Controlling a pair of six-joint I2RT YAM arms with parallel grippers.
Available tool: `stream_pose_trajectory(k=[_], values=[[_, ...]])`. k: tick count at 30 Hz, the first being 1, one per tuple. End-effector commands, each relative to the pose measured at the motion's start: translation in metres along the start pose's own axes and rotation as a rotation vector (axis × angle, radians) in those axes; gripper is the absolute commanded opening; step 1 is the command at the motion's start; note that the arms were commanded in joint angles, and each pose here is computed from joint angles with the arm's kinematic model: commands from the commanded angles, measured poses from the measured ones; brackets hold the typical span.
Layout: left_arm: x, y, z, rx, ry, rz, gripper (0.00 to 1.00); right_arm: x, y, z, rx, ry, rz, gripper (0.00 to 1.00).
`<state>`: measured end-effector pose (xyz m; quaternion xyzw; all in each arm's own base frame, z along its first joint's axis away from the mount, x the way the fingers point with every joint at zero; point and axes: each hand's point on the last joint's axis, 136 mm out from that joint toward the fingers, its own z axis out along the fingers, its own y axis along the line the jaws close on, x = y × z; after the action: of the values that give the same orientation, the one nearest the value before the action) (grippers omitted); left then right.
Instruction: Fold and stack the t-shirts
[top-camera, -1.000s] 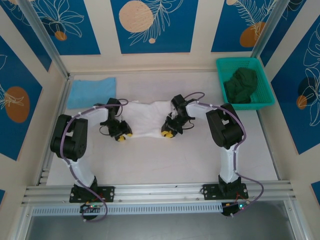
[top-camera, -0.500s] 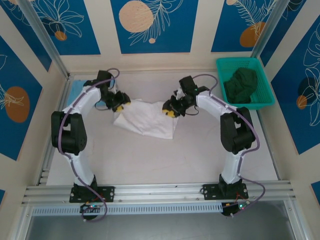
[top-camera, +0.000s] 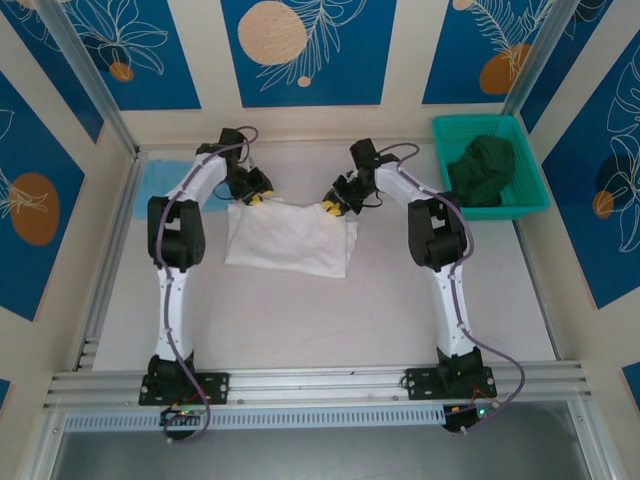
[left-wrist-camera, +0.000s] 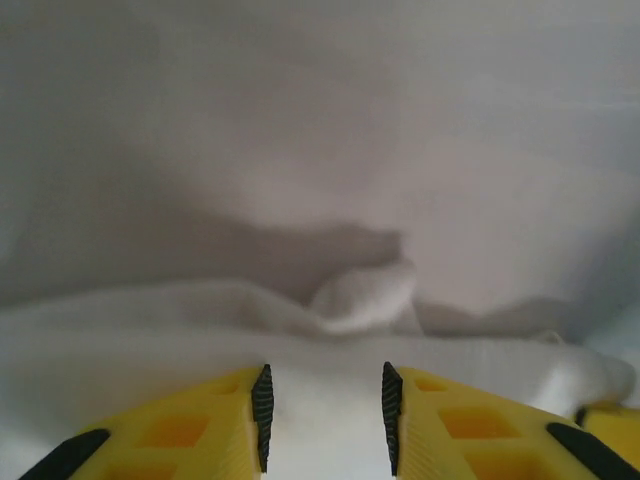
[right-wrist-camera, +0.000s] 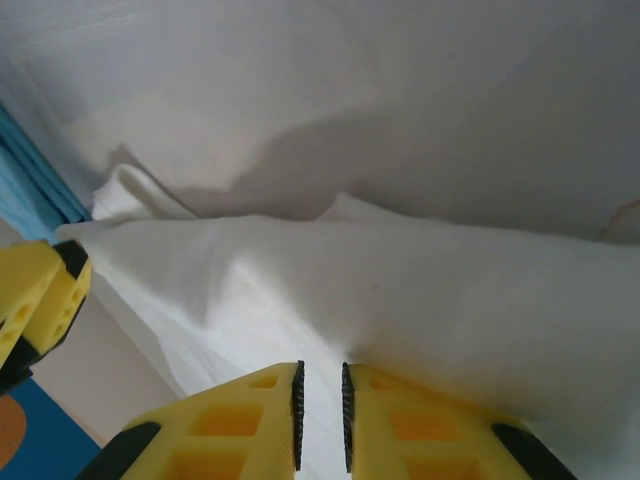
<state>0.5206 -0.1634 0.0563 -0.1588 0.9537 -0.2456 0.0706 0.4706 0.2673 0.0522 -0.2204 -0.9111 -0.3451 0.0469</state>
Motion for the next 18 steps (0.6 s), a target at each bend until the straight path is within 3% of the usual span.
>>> stream_pose_trajectory(k=[1,5,10,13,18], values=[[-0.010,0.029,0.014,-0.108,-0.003,-0.032,0.35,-0.002,-0.029,0.000,0.073,0.022,0.117,0.19],[-0.020,0.056,0.020,-0.185,-0.021,-0.124,0.33,-0.009,-0.047,-0.007,0.063,0.015,0.192,0.19],[-0.033,0.029,0.000,-0.105,-0.077,-0.119,0.38,-0.012,-0.037,-0.023,0.034,-0.001,0.176,0.23],[-0.038,-0.003,-0.031,-0.025,-0.118,-0.088,0.50,-0.010,-0.021,-0.038,-0.010,-0.016,0.155,0.26],[-0.030,-0.032,-0.107,0.017,-0.209,0.018,0.88,0.013,0.020,-0.078,-0.120,-0.070,0.014,0.43]])
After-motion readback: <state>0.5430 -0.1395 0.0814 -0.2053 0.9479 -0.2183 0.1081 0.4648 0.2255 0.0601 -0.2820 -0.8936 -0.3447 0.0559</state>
